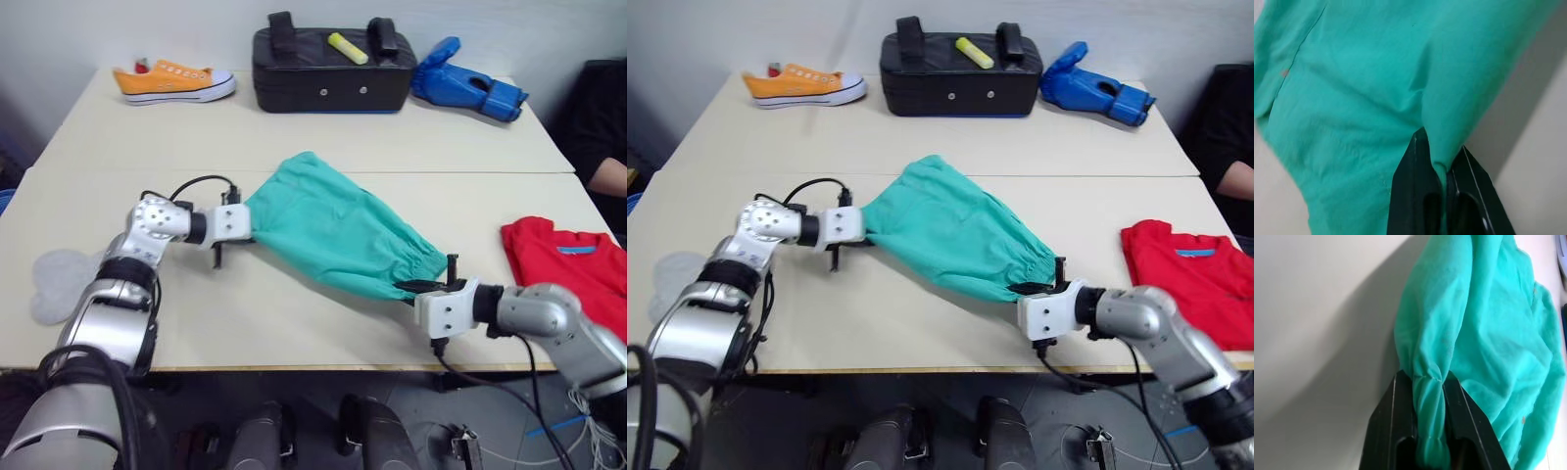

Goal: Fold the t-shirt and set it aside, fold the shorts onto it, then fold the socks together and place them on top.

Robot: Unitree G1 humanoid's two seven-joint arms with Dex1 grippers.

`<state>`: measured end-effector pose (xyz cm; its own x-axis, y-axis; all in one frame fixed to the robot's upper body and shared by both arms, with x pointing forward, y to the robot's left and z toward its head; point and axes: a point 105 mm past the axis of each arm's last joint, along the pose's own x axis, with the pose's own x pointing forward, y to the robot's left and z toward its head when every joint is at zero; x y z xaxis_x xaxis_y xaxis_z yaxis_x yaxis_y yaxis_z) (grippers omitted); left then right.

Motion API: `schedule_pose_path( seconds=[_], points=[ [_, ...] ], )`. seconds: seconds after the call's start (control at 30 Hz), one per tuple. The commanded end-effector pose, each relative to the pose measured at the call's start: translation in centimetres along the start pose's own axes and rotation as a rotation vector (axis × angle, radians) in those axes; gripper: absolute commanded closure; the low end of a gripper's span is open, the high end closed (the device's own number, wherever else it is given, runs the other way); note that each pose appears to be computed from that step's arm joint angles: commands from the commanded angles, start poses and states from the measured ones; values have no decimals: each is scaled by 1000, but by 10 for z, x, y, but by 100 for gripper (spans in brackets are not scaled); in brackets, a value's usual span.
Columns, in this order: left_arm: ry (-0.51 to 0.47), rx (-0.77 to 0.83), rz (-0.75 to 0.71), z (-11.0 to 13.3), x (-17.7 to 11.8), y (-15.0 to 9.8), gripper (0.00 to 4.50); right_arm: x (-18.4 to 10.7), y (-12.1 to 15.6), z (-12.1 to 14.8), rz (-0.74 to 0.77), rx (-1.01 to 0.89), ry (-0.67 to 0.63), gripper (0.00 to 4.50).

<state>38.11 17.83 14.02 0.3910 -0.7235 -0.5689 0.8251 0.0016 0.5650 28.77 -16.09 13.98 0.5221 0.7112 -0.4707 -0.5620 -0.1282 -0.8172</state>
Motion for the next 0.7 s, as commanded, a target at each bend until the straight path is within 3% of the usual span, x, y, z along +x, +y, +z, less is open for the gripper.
schedule_pose_path(
  seconds=[0.03,0.33,0.57,0.63,0.7],
  points=[
    [-63,-59,-61,16,-27,-28,450,-15,-7,-10,44,-82,-20,441],
    [2,-241,-14,53,-64,-119,450,-13,-8,-27,88,-245,-59,441],
    [44,-345,71,50,-61,-130,450,-3,-1,-30,104,-202,-85,441],
    [18,-409,65,50,-61,-132,450,-5,0,-30,111,-149,-81,368],
    [-39,-480,4,55,-64,-140,383,-11,0,-29,106,-105,-81,309]
  ],
)
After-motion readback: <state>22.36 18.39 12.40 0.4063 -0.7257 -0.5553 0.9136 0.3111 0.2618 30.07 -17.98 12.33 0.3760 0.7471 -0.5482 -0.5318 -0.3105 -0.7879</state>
